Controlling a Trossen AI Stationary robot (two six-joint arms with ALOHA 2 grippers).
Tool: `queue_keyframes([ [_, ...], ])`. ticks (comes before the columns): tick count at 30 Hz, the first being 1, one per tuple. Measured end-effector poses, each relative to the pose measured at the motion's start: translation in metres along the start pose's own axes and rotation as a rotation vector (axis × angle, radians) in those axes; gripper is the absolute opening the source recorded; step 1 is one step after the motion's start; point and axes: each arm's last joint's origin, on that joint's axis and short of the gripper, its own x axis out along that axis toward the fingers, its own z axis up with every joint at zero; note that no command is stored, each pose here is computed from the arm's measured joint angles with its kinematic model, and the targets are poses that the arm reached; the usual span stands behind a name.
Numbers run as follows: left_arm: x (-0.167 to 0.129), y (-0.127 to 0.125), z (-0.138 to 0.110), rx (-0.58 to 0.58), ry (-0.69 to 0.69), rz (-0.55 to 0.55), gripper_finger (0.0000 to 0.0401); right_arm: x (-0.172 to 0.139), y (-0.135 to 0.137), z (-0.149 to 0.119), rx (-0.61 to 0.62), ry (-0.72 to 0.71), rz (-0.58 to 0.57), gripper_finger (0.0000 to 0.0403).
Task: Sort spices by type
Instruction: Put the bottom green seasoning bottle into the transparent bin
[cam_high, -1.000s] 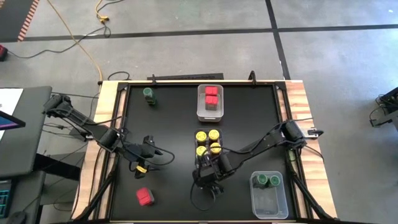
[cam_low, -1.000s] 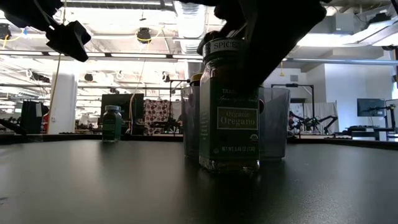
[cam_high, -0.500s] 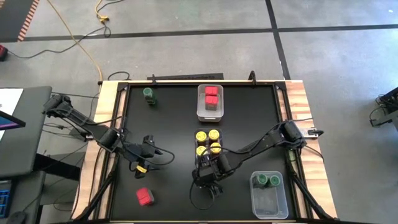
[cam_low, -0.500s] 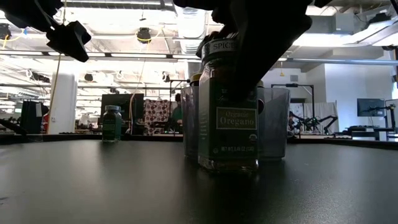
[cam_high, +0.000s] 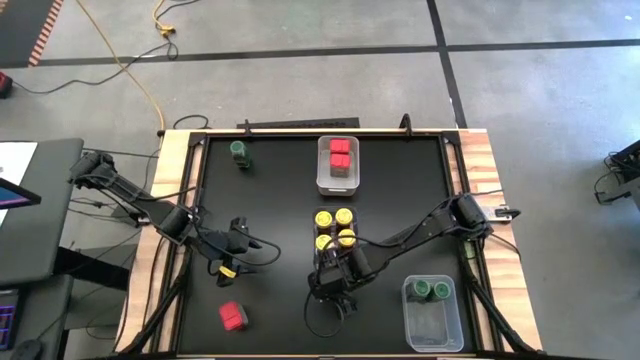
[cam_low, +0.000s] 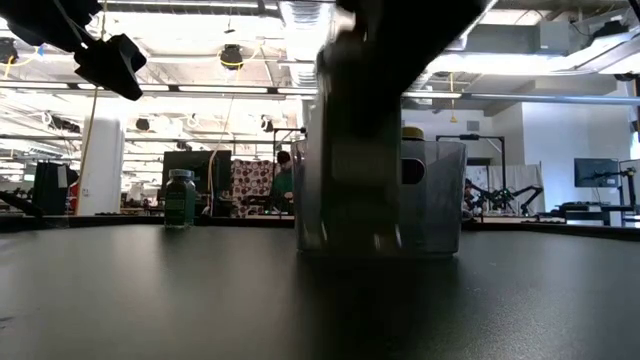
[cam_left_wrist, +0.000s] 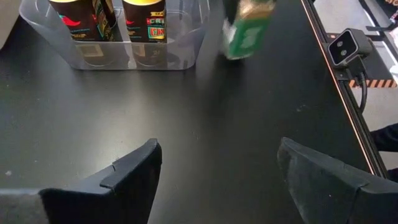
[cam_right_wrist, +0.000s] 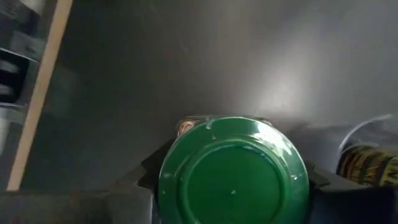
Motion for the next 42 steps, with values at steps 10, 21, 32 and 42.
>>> queue_keyframes([
  [10, 0.0, 0.0, 0.0, -0.003, -0.003, -0.002, 0.0308, -0.081, 0.02, -0.002, 0.062, -0.114, 0.012, 0.0217],
  [21, 0.0, 0.0, 0.0, -0.047, -0.002, -0.002, 0.0308, -0.164, 0.088, -0.067, 0.13, -0.007, -0.101, 0.0217],
  [32, 0.0, 0.0, 0.0, -0.068, -0.002, -0.003, 0.0308, -0.197, 0.153, -0.132, 0.191, 0.059, -0.094, 0.0217],
  [42, 0.0, 0.0, 0.001, -0.152, -0.007, -0.005, 0.0308, -0.161, 0.181, -0.186, 0.203, 0.127, -0.131, 0.0217],
])
